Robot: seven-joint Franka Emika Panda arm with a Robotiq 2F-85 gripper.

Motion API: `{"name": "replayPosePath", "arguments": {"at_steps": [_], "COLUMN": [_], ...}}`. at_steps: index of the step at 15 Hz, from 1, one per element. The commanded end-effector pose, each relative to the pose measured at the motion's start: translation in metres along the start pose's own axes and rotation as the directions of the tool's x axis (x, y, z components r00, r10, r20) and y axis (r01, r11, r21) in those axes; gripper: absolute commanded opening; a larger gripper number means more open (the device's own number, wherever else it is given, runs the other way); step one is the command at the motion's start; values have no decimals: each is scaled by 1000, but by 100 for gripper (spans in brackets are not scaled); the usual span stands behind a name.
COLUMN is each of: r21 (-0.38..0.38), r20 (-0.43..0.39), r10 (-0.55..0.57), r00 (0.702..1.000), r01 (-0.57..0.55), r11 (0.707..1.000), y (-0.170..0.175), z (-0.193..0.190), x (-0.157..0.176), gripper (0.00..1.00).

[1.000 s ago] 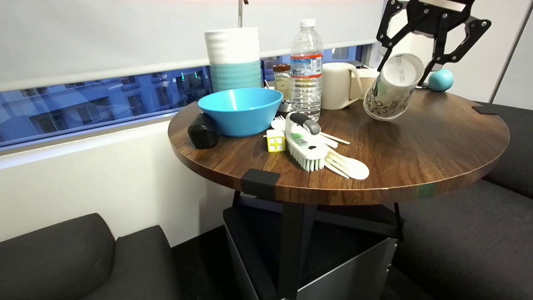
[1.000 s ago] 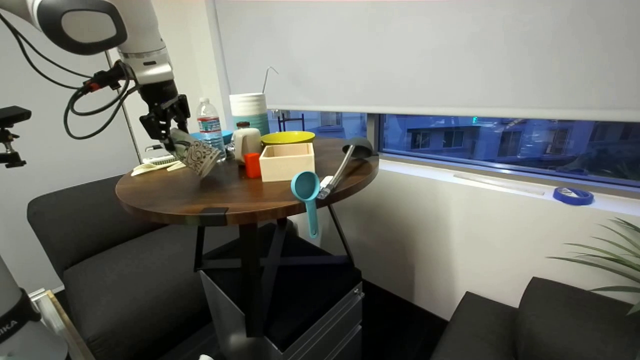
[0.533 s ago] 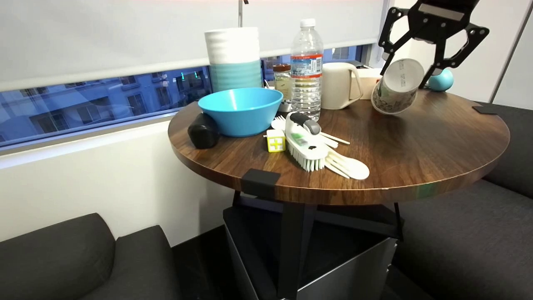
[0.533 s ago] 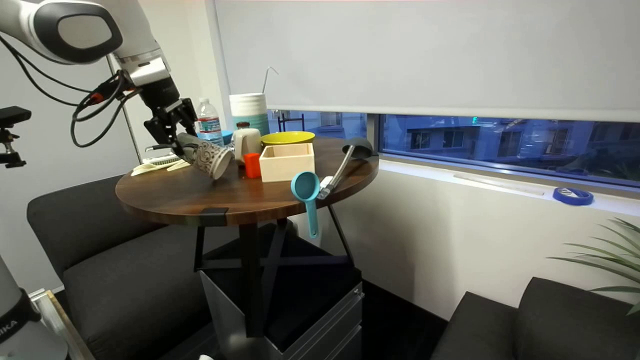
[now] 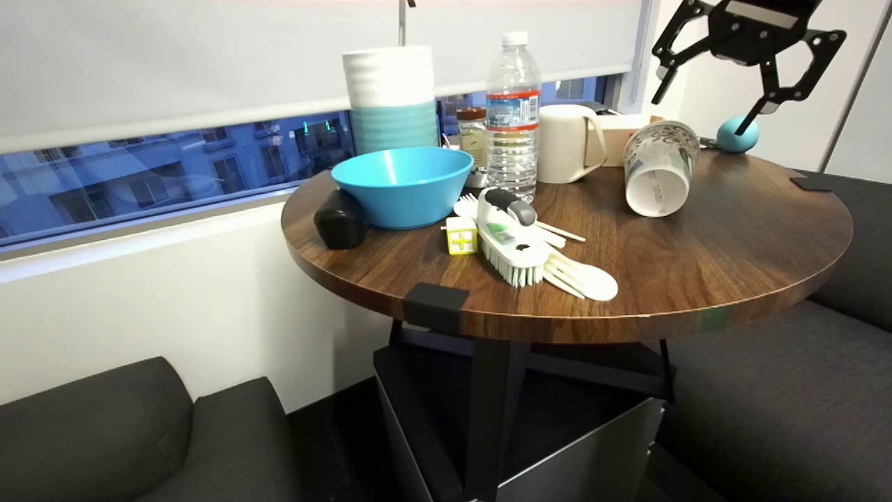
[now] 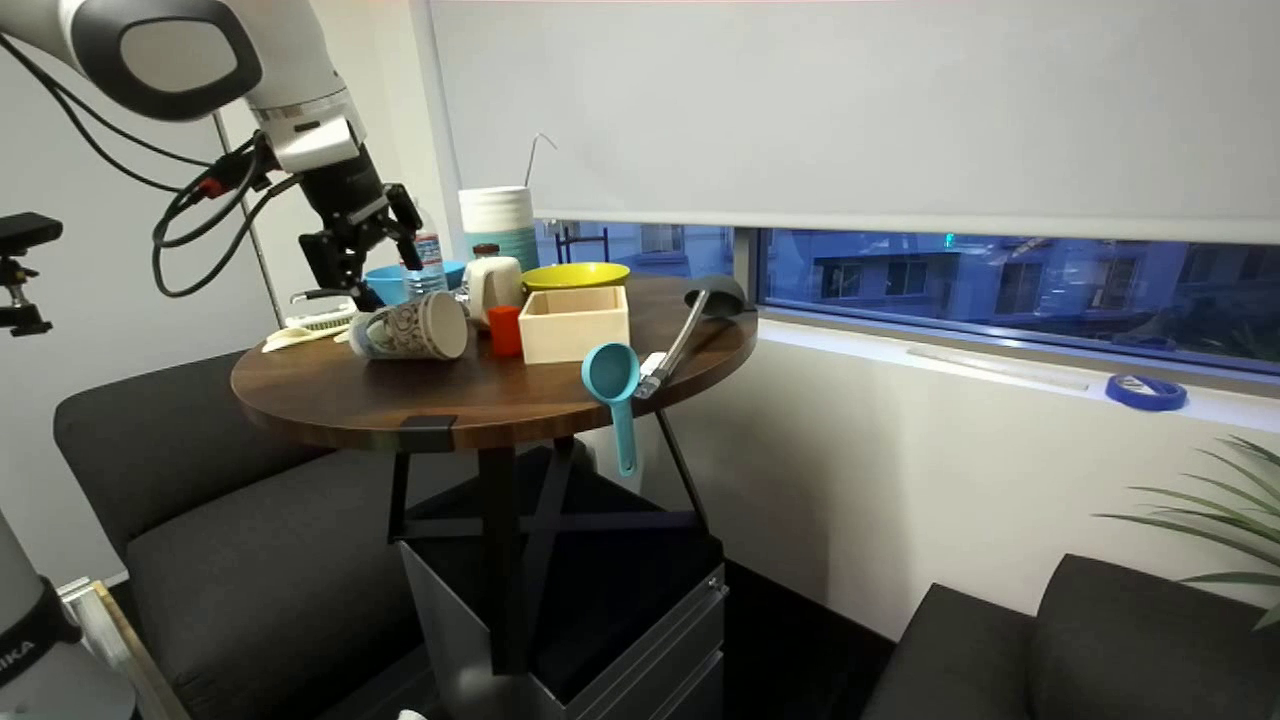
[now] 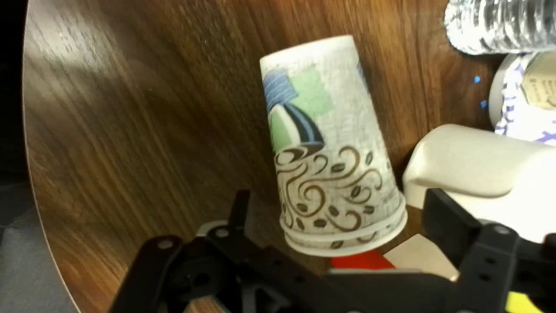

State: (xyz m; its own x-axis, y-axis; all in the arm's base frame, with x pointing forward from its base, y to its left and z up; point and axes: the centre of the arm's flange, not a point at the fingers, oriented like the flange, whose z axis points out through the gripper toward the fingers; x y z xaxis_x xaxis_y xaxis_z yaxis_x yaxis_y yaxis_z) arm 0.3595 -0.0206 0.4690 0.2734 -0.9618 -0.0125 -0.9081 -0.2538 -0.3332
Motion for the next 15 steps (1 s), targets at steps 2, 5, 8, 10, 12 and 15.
{"name": "replayPosePath", "arguments": {"at_steps": [2,5,8,10,12,15], "r21": [11,17,23,13,-15,-98], "r20": [120,235,336,383,432,506], "r10": [108,184,246,283,312,347], "r00": [987,954,909,880,846,790], "r01": [-110,-194,-269,-311,-339,-347], "r11": [994,981,963,950,941,933], "y": [18,27,27,22,17,14], "z": [-1,6,14,22,29,43], "x": [62,91,109,116,119,121], "gripper": [100,100,100,100,100,100]}}
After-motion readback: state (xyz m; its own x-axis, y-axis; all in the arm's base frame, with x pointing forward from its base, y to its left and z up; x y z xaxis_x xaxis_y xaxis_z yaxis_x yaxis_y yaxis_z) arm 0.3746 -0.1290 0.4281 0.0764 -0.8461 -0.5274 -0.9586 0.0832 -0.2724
